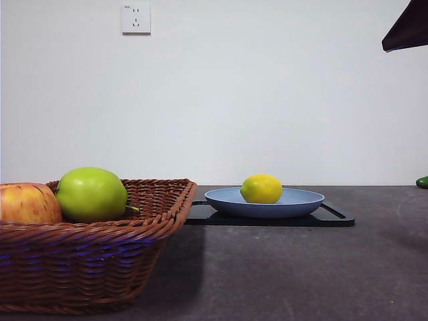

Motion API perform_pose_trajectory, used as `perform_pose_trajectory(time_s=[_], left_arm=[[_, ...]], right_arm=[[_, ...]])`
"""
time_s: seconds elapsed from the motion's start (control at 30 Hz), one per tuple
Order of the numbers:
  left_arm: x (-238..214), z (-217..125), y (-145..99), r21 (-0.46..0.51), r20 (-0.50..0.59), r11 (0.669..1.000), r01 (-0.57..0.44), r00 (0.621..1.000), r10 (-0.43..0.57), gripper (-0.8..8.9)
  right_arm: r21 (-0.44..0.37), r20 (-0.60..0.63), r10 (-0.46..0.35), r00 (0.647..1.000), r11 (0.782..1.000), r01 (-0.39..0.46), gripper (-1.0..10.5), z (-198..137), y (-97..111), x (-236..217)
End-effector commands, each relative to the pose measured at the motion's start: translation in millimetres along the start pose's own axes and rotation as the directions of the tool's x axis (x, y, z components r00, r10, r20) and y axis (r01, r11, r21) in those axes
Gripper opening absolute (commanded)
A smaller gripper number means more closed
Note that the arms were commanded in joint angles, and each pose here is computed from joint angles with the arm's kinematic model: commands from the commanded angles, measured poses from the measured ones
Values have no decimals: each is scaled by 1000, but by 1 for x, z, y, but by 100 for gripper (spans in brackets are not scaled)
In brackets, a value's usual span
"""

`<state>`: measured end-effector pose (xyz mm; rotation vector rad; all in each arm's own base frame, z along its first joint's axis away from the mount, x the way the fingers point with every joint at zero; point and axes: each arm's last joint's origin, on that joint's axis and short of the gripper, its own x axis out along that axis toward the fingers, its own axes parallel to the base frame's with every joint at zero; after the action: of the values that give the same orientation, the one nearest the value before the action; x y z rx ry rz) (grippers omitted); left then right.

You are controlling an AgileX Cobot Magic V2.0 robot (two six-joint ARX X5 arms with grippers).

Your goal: Take the lemon from the basket,put the lemon in the plate,hand out the plate

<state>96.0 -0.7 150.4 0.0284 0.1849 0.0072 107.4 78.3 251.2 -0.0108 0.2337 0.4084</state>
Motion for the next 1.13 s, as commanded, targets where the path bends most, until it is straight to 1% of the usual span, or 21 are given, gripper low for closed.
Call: perform_pose_trajectory(time_s=[0.03, 0.3, 0.8, 0.83, 0.87, 0.9, 0.97, 1.0, 1.03, 1.13], left_arm=[[0, -2, 0, -7, 17, 1000, -5, 1000, 5, 9], [0, 0, 1, -8, 33, 1000, -5, 999, 5, 9], [0, 0, 1, -8, 32, 1000, -5, 999, 6, 9], [0, 0, 1, -8, 32, 1000, -5, 999, 6, 9], [0, 0, 1, -8, 32, 1000, -5, 999, 6, 9], [0, 0, 1, -8, 32, 1000, -5, 999, 6, 9], [0, 0, 1, -8, 33, 1000, -5, 999, 5, 9], [0, 0, 1, -8, 33, 1000, -5, 999, 6, 9], [0, 0, 1, -8, 32, 1000, -6, 999, 6, 9], [0, 0, 1, -8, 33, 1000, -6, 999, 6, 9]], right_arm=[[9, 18, 6, 1000, 1000, -6, 3, 4, 1, -1], [9, 18, 6, 1000, 1000, -6, 3, 4, 1, -1], [9, 18, 6, 1000, 1000, -6, 3, 4, 1, -1], [7, 17, 6, 1000, 1000, -6, 3, 4, 1, -1], [-14, 19, 7, 1000, 1000, -6, 3, 4, 1, -1], [-54, 23, 0, 1000, 999, 1, 3, 4, 0, -3], [-91, 62, -62, 996, 994, 68, 3, 5, -8, -12], [-96, 82, -84, 993, 991, 92, 3, 5, -13, -16], [-88, 97, -89, 991, 991, 98, 3, 4, -17, -18], [-62, 116, -74, 991, 995, 81, 3, -9, -29, -21]])
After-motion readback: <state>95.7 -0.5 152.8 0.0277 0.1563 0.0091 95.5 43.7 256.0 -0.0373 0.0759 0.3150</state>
